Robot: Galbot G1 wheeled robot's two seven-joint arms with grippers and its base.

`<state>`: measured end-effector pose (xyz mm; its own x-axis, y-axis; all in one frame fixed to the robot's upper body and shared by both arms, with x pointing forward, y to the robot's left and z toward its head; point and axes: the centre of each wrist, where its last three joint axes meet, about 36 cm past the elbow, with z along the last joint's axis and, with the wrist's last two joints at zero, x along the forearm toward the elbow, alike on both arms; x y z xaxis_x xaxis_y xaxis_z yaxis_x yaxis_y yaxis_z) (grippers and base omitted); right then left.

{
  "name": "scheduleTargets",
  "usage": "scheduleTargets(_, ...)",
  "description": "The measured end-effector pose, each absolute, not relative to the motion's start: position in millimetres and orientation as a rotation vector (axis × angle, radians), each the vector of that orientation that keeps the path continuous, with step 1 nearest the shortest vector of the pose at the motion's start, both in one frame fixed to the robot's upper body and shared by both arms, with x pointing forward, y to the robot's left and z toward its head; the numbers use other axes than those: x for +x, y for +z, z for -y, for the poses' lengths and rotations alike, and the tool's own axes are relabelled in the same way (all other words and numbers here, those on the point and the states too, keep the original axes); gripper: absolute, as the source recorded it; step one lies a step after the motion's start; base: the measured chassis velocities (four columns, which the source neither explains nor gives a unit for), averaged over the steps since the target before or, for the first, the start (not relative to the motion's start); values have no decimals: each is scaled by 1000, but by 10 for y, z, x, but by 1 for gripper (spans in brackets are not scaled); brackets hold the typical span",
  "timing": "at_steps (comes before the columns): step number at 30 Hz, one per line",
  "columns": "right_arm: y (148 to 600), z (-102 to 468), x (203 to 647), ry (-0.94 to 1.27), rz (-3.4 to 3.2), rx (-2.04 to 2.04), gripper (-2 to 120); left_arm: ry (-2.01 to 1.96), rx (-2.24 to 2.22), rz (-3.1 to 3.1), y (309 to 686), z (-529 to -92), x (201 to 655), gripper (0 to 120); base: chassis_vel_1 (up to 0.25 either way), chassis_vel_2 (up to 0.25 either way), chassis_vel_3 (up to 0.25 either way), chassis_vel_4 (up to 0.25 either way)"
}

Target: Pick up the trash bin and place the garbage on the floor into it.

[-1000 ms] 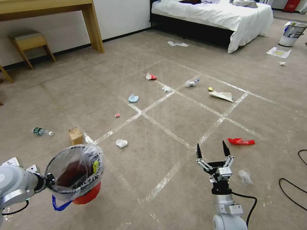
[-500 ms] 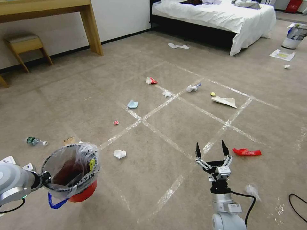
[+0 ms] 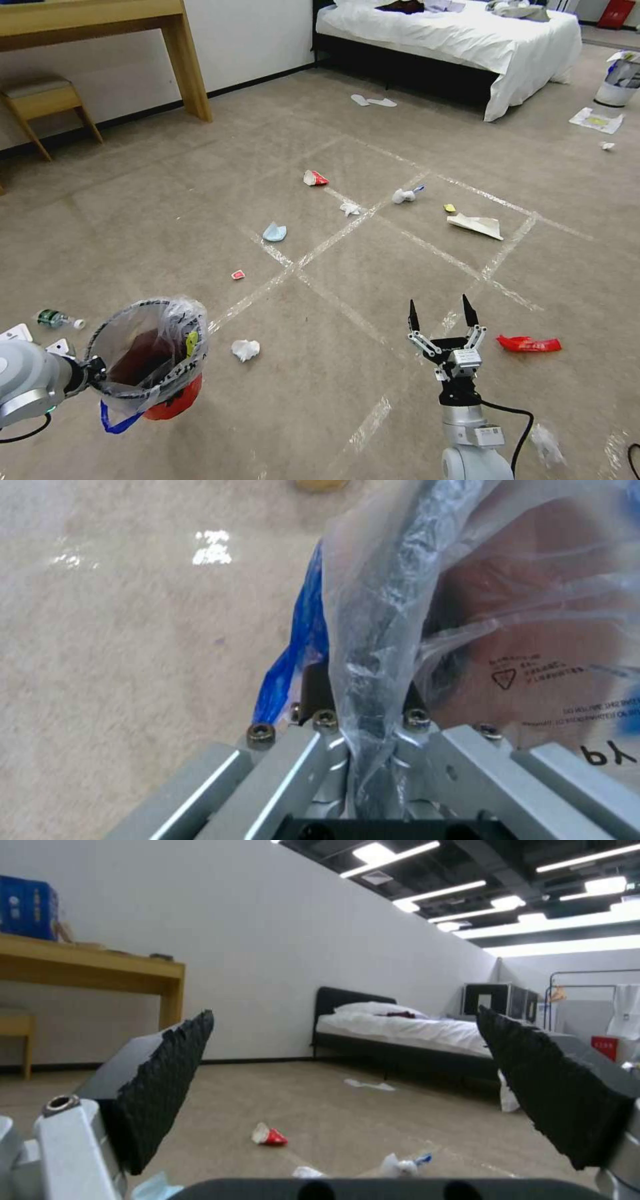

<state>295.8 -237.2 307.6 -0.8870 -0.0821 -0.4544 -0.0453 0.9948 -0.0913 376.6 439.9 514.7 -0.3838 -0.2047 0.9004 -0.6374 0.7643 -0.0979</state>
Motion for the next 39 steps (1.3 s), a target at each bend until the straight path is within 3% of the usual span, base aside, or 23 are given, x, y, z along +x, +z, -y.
scheduleTargets(6,3067,2356,2956,-103,-2651,-91,100,537,637,1951,5145,-4391,3762,1,-109,135,89,-101)
scheduleTargets(28,3058,2501,2851,-151,-2659,-59,100,532,624,1953,5113,-4347,3758,1,-3,1,2,-2)
scheduleTargets(33,3072,2744,2854,-207,-2695,32,100,526,625,1954,5104,-4346,3761,1,0,0,0,0)
scheduleTargets(39,3102,3516,2752,-442,-2769,147,100,526,622,1959,5091,-4364,3766,1,0,0,0,0)
